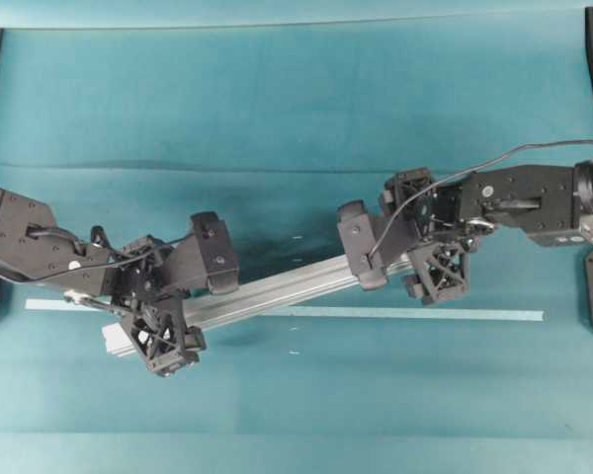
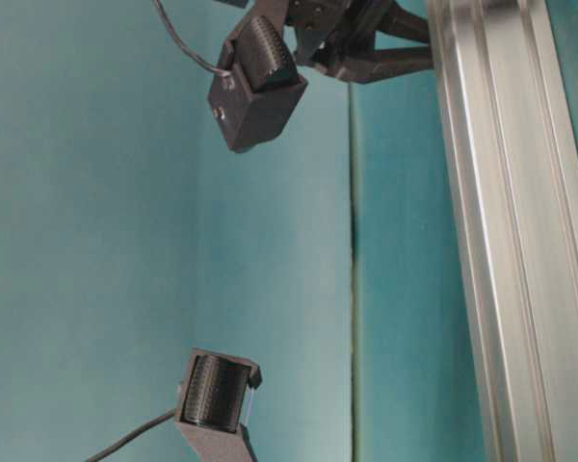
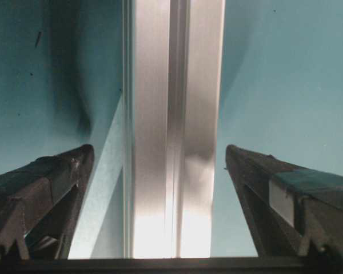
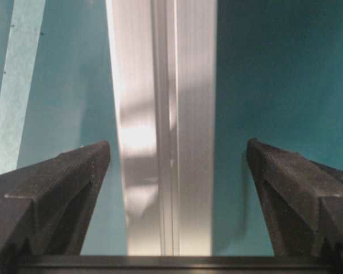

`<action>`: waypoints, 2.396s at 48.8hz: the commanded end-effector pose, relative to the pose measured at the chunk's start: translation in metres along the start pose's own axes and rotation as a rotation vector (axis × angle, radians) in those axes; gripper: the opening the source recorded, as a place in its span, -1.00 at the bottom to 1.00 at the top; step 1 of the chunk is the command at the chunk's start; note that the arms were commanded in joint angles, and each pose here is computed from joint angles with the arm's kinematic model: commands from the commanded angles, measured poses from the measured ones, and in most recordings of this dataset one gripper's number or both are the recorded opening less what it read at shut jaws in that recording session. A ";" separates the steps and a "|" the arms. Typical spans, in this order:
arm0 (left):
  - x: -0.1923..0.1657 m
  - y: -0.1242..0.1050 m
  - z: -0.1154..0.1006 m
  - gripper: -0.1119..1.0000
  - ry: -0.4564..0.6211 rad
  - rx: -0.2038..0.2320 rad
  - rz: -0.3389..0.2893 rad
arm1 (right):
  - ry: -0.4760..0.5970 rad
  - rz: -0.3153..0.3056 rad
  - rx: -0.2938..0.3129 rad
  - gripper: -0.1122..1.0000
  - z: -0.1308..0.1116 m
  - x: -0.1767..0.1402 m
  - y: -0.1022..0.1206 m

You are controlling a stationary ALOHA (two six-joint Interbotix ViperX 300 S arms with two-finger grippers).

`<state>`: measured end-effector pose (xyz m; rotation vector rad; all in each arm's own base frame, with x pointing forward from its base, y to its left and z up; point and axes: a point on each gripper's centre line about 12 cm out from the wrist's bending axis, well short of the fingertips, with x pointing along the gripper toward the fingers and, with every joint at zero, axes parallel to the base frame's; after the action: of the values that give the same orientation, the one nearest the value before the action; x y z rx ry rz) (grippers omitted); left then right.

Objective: Lift the metal rail with both hands.
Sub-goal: 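Close both grippers on the rail ends, then lift the rail with both grippers and rotate it level, parallel to the strip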

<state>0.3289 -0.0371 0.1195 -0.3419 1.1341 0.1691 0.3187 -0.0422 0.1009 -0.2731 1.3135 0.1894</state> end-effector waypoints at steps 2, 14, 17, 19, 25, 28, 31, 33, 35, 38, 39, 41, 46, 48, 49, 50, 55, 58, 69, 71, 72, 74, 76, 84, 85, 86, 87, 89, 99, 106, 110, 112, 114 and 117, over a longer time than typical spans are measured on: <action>-0.002 -0.002 0.002 0.99 -0.014 0.003 -0.007 | -0.008 -0.004 0.000 0.98 0.002 0.000 -0.001; -0.003 -0.001 0.002 0.71 -0.017 -0.005 -0.008 | -0.005 -0.001 -0.006 0.78 0.003 0.000 0.000; -0.003 -0.002 0.003 0.47 -0.021 -0.004 -0.010 | -0.005 -0.001 -0.009 0.55 0.003 0.000 0.001; -0.003 -0.002 0.003 0.26 -0.026 -0.005 -0.014 | -0.004 -0.001 -0.010 0.37 0.003 0.000 0.000; -0.003 -0.003 0.006 -0.19 -0.055 -0.005 -0.028 | 0.009 0.006 -0.008 -0.03 0.002 0.000 0.001; -0.003 -0.004 0.007 -0.19 -0.060 -0.002 -0.031 | 0.020 0.012 -0.008 -0.03 0.001 0.001 0.002; -0.003 -0.003 0.007 -0.19 -0.060 -0.005 -0.031 | 0.024 0.014 -0.009 -0.03 0.000 0.000 0.002; -0.003 -0.003 0.006 -0.19 -0.057 -0.005 -0.029 | 0.027 0.015 -0.009 -0.03 0.000 0.000 0.002; -0.003 -0.003 0.006 -0.19 -0.057 -0.005 -0.029 | 0.028 0.016 -0.009 -0.03 0.000 0.001 0.002; -0.003 -0.003 0.006 -0.19 -0.059 -0.003 -0.030 | 0.024 0.014 -0.009 -0.03 0.000 0.000 0.002; -0.003 -0.003 0.006 -0.19 -0.059 -0.003 -0.030 | 0.023 0.013 -0.009 -0.03 0.001 0.000 0.002; -0.003 -0.003 0.006 -0.19 -0.059 -0.003 -0.030 | 0.023 0.013 -0.009 -0.03 0.001 0.000 0.002; -0.003 -0.003 0.006 -0.19 -0.059 -0.008 -0.030 | 0.021 0.013 -0.009 -0.03 0.002 0.000 0.002; -0.003 -0.004 0.006 -0.19 -0.059 -0.005 -0.030 | 0.021 0.013 -0.009 -0.03 0.002 0.000 0.002; -0.004 -0.003 0.007 -0.19 -0.060 -0.008 -0.031 | 0.023 0.013 -0.009 -0.03 0.001 0.000 0.002; -0.004 -0.004 0.007 -0.19 -0.060 -0.006 -0.031 | 0.023 0.013 -0.009 -0.03 0.002 0.000 0.002; -0.009 -0.005 0.011 -0.19 -0.068 -0.010 -0.035 | 0.022 0.012 -0.002 -0.03 0.003 -0.003 -0.001; -0.017 -0.007 0.015 -0.19 -0.078 -0.010 -0.039 | 0.015 0.008 0.002 -0.03 0.006 -0.009 -0.004; -0.064 -0.012 0.026 -0.19 -0.068 -0.003 -0.030 | 0.001 0.006 0.006 -0.03 0.022 -0.049 -0.011; -0.074 -0.012 0.026 -0.19 -0.068 -0.002 -0.029 | -0.002 0.007 0.008 -0.03 0.025 -0.060 -0.012; -0.079 -0.012 0.027 -0.19 -0.070 -0.001 -0.029 | -0.001 0.009 0.010 -0.03 0.026 -0.065 -0.012; -0.090 -0.013 0.028 -0.19 -0.074 -0.001 -0.030 | 0.002 0.010 0.009 -0.03 0.028 -0.079 -0.013; -0.101 -0.013 0.030 -0.19 -0.078 -0.004 -0.033 | 0.001 0.011 0.008 -0.03 0.030 -0.091 -0.013; -0.150 -0.013 0.038 -0.19 -0.117 -0.014 -0.044 | 0.009 0.021 0.009 -0.03 0.035 -0.134 -0.014; -0.155 -0.014 0.039 -0.19 -0.124 -0.015 -0.047 | 0.011 0.024 0.010 -0.03 0.036 -0.139 -0.014; -0.161 -0.014 0.041 -0.19 -0.130 -0.016 -0.048 | 0.011 0.027 0.010 -0.03 0.037 -0.144 -0.014; -0.166 -0.013 0.041 -0.19 -0.133 -0.016 -0.049 | 0.011 0.029 0.010 -0.03 0.037 -0.149 -0.014; -0.177 -0.013 0.043 -0.19 -0.142 -0.020 -0.051 | 0.007 0.034 0.015 -0.03 0.039 -0.158 -0.014; -0.232 -0.008 0.054 -0.19 -0.172 -0.047 -0.047 | -0.028 0.052 0.075 -0.03 0.051 -0.211 -0.015; -0.265 -0.005 0.064 -0.19 -0.189 -0.050 -0.038 | -0.073 0.046 0.150 -0.03 0.061 -0.247 -0.017; -0.277 -0.006 0.069 -0.19 -0.202 -0.036 -0.037 | -0.107 0.049 0.202 -0.03 0.067 -0.266 -0.016; -0.281 -0.006 0.071 -0.19 -0.210 -0.021 -0.037 | -0.112 0.057 0.231 -0.03 0.069 -0.277 -0.013; -0.286 -0.006 0.073 -0.19 -0.222 -0.009 -0.040 | -0.111 0.063 0.249 -0.03 0.071 -0.284 -0.011; -0.291 -0.006 0.077 -0.19 -0.238 0.007 -0.038 | -0.115 0.066 0.274 -0.03 0.072 -0.295 -0.008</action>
<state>0.2779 -0.0078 0.3904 -0.3191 0.9614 0.1717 0.3207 -0.0287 0.3761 -0.0029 1.2759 0.0870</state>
